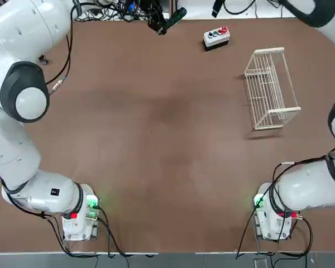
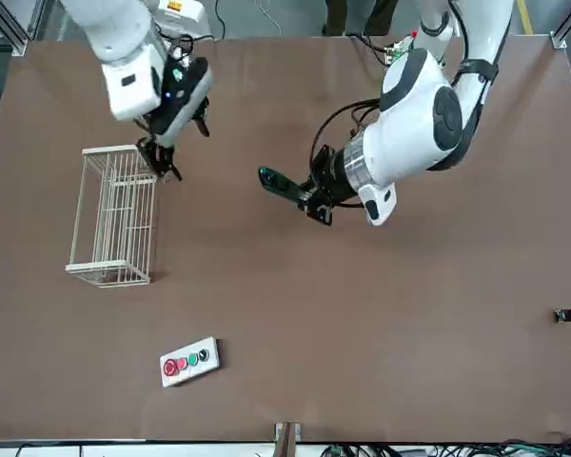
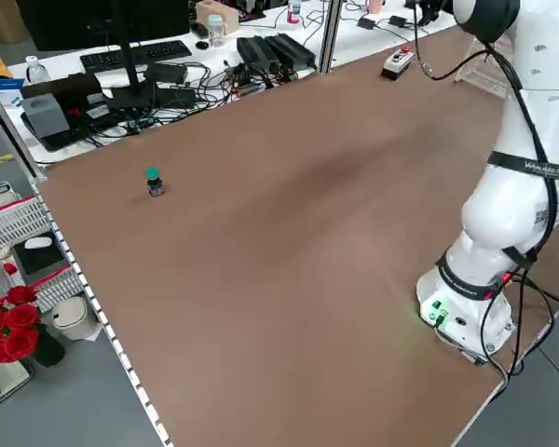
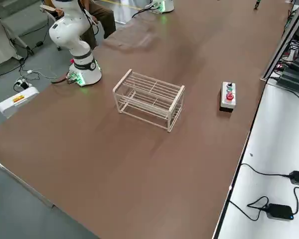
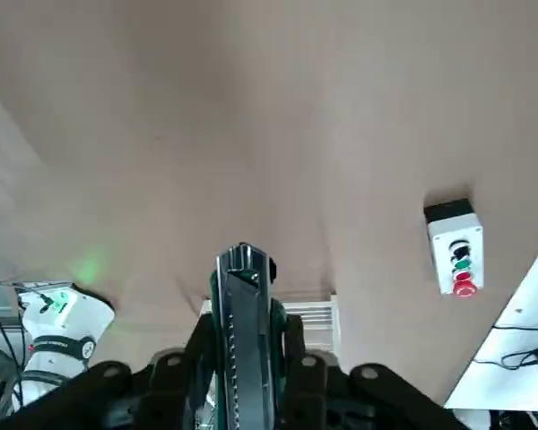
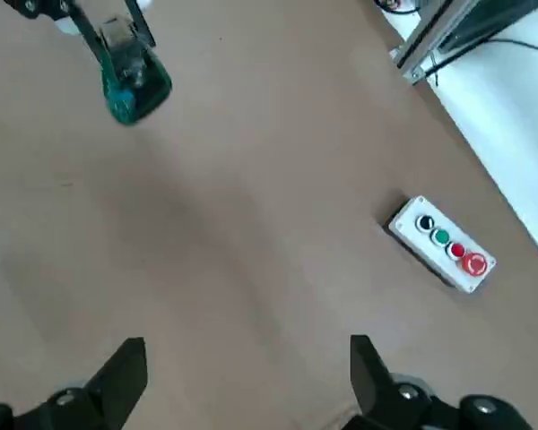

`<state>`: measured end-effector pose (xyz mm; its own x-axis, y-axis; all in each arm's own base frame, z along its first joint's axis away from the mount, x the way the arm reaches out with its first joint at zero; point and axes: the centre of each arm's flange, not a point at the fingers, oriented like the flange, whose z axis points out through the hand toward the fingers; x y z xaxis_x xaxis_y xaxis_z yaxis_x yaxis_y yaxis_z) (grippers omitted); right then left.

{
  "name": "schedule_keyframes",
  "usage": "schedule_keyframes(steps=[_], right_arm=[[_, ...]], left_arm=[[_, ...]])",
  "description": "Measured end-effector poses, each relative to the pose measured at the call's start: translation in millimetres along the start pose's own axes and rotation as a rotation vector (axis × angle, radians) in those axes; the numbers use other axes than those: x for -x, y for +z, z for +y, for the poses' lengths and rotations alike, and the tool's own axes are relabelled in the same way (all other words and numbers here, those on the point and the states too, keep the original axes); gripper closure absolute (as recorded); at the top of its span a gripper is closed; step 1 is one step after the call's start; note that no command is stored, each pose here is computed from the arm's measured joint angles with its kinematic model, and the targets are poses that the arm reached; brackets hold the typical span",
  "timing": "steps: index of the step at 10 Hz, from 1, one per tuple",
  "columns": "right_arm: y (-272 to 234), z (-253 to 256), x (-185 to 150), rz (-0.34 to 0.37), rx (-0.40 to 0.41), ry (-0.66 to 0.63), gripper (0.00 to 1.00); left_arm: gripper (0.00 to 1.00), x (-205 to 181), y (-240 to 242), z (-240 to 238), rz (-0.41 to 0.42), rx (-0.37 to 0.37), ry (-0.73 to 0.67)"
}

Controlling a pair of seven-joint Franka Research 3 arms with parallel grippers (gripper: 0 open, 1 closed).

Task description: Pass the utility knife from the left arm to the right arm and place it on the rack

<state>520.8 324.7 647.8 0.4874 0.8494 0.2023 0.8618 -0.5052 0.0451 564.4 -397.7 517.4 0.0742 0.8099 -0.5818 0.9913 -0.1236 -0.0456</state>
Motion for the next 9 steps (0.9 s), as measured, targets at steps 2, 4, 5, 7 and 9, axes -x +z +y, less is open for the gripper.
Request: schedule_keyframes(steps=[2, 4, 5, 7, 9], right_arm=[[8, -7, -25, -0.002, -0.008, -0.052, 0.0], [13, -24, -44, -0.001, -0.017, -0.097, 0.0], [13, -34, -50, 0.001, -0.022, -0.115, 0.0], [10, -56, -60, 0.011, -0.026, -0.153, 0.0], [4, -71, -69, 0.043, -0.017, -0.177, 0.0]], left_arm=[[0.66, 5, 4, -3, 0.0, -0.006, 0.009], [0.66, 7, 2, -3, -0.002, -0.003, 0.011], [0.66, 8, 0, -3, -0.004, 0.0, 0.012], [0.66, 8, -2, -2, -0.006, 0.004, 0.019], [0.66, 9, -3, -2, -0.007, 0.006, 0.038]])
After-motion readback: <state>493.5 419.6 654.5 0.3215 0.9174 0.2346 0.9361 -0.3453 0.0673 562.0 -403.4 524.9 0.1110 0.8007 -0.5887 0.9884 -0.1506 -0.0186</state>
